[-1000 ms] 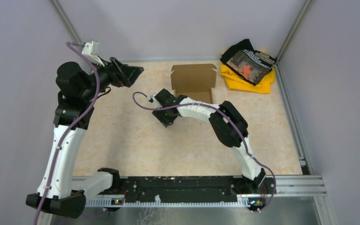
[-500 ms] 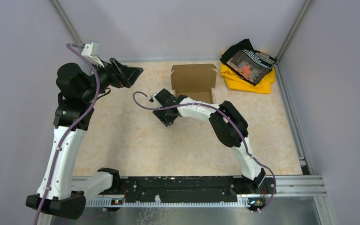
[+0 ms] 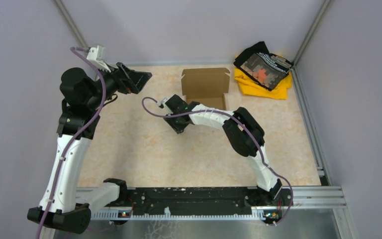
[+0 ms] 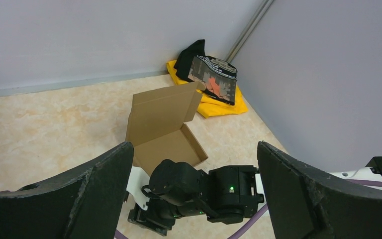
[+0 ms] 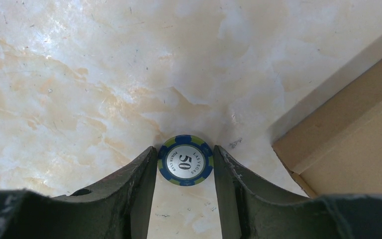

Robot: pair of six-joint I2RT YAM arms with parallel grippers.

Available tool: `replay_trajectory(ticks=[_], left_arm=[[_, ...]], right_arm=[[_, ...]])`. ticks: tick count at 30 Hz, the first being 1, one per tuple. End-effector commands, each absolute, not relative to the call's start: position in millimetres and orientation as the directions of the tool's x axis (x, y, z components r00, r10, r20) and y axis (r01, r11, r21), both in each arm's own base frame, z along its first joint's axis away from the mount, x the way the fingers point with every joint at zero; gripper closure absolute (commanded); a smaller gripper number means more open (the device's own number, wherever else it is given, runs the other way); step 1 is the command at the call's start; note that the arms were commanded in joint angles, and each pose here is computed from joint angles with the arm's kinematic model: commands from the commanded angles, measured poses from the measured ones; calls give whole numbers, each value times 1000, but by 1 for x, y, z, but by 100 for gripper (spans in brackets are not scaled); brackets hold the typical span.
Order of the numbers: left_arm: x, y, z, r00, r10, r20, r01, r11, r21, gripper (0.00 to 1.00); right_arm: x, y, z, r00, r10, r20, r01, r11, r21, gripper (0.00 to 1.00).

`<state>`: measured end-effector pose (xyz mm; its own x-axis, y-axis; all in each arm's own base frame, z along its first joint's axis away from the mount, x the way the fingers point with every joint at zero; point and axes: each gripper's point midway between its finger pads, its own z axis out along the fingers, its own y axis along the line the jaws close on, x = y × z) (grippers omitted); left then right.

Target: Fold the paper box

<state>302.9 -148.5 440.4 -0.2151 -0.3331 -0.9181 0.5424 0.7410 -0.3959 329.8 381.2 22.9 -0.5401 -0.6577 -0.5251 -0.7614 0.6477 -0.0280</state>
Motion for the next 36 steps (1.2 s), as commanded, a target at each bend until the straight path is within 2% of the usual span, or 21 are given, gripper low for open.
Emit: replay_trajectory(ticks=[1,9,18,36], left_arm=[[299,-147,445,-187,-326,-927,549,748,-374,1],[302,-148,441,-197,-326,-924,546,746,-380,1],[303,-148,440,-196,-326,-925,545,748,-379,1],[304,-147,440,-196,-325,-925,541,751,-379,1]], right_arm=[[315,347,-3,-589,-697,-409,-747,663,-54,56],[320,349,12,-585,-675,-449,-739,672,-48,62],[328,358,36,-567,-654,-501,-737,674,-46,62],[336,360,64,-544,-642,-540,-730,680,-73,62]])
